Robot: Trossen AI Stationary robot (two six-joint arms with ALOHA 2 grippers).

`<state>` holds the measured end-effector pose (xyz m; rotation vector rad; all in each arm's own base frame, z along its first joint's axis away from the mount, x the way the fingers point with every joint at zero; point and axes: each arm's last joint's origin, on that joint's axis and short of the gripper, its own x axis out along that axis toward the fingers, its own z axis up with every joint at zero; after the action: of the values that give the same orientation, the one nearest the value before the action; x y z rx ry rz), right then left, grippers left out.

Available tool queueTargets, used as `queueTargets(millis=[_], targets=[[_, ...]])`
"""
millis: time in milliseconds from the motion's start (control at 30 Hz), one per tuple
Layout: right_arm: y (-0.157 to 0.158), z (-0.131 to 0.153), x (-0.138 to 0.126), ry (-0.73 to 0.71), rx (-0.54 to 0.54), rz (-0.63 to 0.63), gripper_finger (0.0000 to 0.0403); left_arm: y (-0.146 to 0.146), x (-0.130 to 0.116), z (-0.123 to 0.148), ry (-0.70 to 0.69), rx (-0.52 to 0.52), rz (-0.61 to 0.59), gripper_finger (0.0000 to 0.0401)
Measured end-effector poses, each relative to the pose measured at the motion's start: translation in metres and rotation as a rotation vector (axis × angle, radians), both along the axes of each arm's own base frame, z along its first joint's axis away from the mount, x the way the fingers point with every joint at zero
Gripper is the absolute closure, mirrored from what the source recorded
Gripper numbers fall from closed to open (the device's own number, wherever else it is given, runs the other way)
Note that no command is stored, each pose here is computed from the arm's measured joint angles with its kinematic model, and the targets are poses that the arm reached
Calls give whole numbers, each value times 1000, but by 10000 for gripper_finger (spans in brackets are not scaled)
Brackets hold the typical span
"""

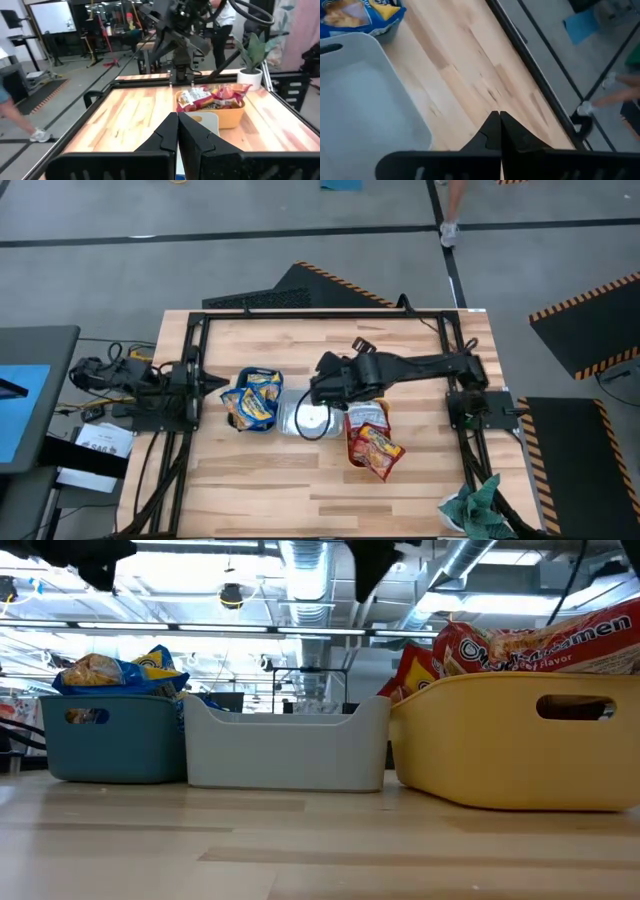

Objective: Sort Maruchan noodles
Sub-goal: Return to Home Position

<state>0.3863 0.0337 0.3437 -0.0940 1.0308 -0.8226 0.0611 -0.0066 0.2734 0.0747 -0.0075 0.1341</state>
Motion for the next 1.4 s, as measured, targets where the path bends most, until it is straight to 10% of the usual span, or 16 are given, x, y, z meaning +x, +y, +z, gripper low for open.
queueTargets(millis=[667, 1400], targets=[[-41, -19, -67, -478, 109, 461, 396, -8, 25, -47, -49, -29, -55, 401], [-52, -11, -93, -513, 224, 478, 388, 17, 38, -86, -39, -77, 38, 401]])
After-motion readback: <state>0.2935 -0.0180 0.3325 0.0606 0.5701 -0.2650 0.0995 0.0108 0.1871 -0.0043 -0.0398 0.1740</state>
